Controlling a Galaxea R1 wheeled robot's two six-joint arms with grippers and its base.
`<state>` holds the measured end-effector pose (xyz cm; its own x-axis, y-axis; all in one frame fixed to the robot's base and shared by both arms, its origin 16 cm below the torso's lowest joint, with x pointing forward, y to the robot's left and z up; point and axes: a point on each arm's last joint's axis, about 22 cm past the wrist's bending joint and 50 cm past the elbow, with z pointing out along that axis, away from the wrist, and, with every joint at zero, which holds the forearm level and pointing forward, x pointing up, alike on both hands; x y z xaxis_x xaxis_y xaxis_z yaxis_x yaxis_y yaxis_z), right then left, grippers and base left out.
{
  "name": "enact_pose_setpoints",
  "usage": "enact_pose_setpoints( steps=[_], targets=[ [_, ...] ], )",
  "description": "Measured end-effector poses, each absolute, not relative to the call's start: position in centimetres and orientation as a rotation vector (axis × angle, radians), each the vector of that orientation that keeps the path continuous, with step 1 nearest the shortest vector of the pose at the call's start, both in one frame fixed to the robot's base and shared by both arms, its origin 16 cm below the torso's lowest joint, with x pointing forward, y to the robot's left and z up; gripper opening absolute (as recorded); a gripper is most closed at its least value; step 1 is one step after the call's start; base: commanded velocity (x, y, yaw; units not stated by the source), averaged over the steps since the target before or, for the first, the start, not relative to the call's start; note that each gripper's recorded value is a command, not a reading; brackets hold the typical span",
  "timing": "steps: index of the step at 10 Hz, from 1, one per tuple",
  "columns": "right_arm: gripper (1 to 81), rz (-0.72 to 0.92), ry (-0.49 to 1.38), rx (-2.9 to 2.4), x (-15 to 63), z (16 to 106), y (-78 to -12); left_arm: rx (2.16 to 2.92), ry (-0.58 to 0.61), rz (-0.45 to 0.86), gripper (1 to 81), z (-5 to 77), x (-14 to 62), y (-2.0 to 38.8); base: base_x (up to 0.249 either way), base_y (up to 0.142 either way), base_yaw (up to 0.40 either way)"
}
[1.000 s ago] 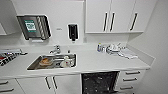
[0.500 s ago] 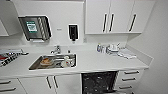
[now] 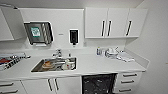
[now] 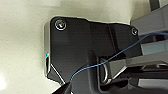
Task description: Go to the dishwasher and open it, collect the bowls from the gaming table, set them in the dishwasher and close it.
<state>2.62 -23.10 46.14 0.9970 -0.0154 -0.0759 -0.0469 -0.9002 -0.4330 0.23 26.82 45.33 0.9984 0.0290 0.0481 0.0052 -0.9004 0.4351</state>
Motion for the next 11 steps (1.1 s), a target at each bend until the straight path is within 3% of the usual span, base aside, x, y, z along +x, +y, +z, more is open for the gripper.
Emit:
enact_pose_setpoints(
  steps=[6, 11],
  targets=[
    [81.1, 0.147, 0.065, -2.716, -1.8, 45.5, -22.9, 2.754, 0.030, 0.003, 81.1, 43.8, -4.9, 26.1, 0.000, 0.000, 0.000],
    [81.1, 0.091, 0.058, -2.732, -0.5, 45.0, -22.4, 2.784, 0.013, 0.056, 81.1, 42.9, -3.8, 25.3, 0.000, 0.000, 0.000]
  ],
)
